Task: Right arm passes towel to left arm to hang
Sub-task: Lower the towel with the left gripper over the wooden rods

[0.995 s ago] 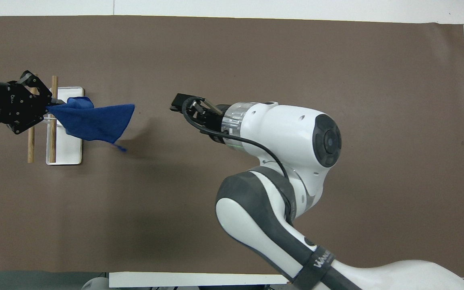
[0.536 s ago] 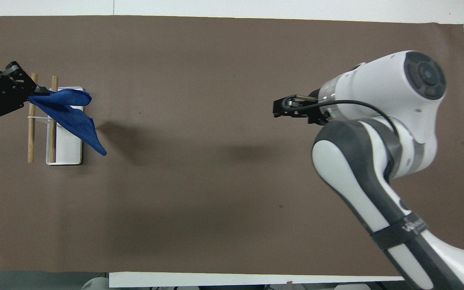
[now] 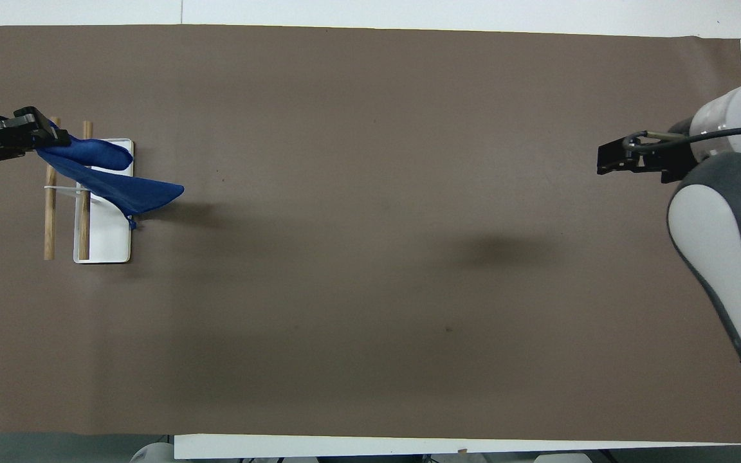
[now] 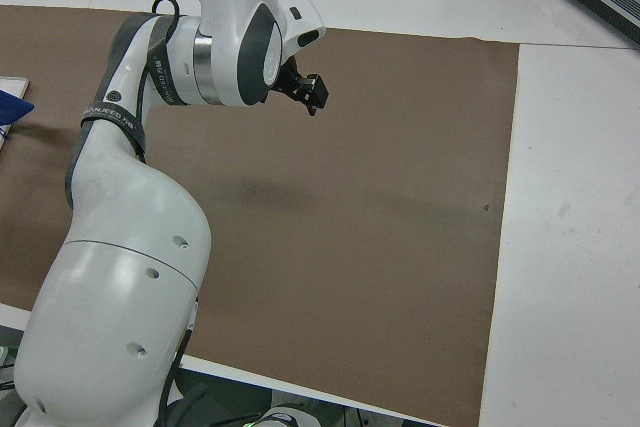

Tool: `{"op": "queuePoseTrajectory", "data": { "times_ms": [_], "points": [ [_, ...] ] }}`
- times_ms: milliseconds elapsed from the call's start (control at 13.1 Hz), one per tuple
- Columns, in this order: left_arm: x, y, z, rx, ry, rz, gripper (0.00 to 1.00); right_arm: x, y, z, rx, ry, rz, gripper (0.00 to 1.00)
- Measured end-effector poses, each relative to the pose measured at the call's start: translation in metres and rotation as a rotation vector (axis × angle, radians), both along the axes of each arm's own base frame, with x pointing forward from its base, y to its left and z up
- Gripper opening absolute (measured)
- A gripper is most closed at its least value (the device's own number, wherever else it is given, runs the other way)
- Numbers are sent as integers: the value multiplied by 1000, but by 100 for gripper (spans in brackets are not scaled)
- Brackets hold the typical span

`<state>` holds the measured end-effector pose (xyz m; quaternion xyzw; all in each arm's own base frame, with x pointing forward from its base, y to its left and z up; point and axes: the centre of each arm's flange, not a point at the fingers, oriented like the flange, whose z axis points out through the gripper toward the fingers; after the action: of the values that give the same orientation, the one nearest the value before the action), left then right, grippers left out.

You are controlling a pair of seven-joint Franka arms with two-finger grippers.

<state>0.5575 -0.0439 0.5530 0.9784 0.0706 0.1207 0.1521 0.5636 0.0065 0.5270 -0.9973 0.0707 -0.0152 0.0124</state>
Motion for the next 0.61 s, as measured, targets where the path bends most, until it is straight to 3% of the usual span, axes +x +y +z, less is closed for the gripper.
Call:
{"op": "queuePoseTrajectory", "data": {
  "times_ms": [383, 612],
  "points": [
    [5, 5, 1, 162, -202, -466, 2, -11, -20, 34, -11, 16, -8, 100],
    [5, 1, 1, 190, -231, -561, 2, -11, -24, 34, -11, 16, -14, 100]
  ]
}}
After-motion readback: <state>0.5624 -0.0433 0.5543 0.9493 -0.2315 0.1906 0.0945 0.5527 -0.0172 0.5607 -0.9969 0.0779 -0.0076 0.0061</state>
